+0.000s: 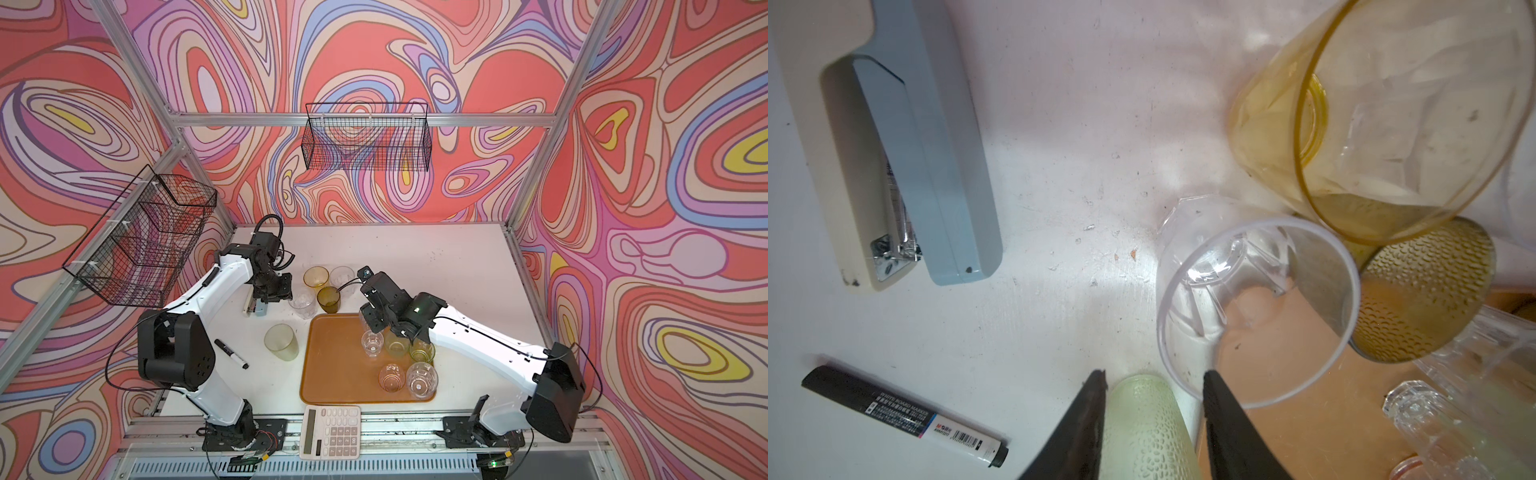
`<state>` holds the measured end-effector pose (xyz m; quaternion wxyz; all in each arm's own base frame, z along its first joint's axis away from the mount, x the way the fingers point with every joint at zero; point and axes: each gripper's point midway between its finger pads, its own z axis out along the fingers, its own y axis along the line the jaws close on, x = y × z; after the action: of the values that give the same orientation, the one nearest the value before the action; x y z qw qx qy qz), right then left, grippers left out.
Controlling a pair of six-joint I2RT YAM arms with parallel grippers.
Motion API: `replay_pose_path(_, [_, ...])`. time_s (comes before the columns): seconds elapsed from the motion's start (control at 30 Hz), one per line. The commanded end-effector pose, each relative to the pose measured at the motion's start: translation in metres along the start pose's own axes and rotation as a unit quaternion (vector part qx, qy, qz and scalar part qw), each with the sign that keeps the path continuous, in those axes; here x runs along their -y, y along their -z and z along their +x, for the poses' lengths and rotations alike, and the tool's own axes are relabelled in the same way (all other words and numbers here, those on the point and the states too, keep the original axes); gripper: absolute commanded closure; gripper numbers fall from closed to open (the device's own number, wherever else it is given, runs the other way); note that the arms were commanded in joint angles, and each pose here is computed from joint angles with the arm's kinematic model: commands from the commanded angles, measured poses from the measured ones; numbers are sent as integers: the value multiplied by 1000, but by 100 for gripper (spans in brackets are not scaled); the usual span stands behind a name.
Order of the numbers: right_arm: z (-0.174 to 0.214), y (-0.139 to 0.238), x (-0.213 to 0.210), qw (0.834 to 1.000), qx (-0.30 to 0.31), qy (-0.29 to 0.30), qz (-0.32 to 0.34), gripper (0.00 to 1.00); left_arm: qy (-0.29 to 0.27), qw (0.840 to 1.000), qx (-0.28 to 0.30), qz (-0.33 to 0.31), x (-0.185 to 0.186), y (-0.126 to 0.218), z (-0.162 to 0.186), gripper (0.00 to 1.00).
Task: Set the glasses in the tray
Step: 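Lower the left gripper and close it on the clear cup beside the yellow cups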
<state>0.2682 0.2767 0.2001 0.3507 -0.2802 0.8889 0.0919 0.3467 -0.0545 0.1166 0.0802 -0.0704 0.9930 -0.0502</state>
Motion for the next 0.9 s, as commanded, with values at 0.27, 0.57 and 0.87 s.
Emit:
replay_pose_path(0.27, [-2,6,2,1000,15,-14,-7,43,23,1000,-7,0,-4,-12,-6,67])
replay_pose_path(0.57, [1,8,6,1000,15,-18,-5,43,26,1000,-11,-2,-5,-20,-3,70])
replay_pose_path(0.87, [0,8,6,1000,14,-19,-6,44,28,999,-16,2,-4,-26,-5,77])
